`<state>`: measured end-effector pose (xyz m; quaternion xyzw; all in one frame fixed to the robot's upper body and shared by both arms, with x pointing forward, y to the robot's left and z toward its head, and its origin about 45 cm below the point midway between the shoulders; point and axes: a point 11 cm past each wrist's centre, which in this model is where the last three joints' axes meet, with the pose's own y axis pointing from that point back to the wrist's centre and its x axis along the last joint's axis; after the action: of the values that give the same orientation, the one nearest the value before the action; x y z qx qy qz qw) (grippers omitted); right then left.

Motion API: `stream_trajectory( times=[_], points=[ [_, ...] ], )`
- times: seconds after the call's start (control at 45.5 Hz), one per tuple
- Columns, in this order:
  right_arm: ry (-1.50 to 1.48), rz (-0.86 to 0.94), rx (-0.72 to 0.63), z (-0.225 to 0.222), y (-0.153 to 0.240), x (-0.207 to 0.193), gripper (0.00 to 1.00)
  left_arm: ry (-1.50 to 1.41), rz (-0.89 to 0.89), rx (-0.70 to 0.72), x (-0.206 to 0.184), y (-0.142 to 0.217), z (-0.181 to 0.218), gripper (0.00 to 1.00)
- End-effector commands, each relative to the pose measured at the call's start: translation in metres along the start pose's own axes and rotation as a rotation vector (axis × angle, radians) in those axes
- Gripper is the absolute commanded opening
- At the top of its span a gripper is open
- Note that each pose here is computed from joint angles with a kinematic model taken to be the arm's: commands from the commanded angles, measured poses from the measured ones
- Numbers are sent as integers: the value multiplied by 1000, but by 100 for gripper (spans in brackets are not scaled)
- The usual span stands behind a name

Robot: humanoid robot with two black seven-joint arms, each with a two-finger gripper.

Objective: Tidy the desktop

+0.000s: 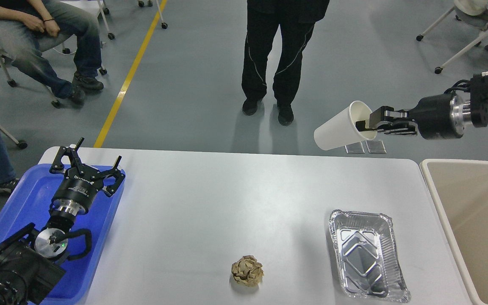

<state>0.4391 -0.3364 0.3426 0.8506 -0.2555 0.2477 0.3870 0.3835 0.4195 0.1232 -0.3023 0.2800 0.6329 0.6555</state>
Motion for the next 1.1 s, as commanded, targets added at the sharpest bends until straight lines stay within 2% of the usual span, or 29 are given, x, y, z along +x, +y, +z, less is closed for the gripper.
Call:
stream_trajectory(
  times=[0.0, 0.22, 0.417, 0.593, 1.076],
  points=[
    [-138, 214, -116, 62, 39, 33, 0, 0, 0, 0, 0, 0, 0, 100],
    [-202, 421, -303, 133, 96, 51, 0, 0, 0, 0, 0, 0, 0, 100],
    [-202, 549, -516, 184, 148, 50, 0, 0, 0, 0, 0, 0, 0, 100],
    [-218, 616, -709, 218, 169, 33, 0, 0, 0, 0, 0, 0, 0, 100],
    [-428, 746, -1118, 278, 209, -31, 0, 0, 0, 0, 0, 0, 0, 100]
  ],
)
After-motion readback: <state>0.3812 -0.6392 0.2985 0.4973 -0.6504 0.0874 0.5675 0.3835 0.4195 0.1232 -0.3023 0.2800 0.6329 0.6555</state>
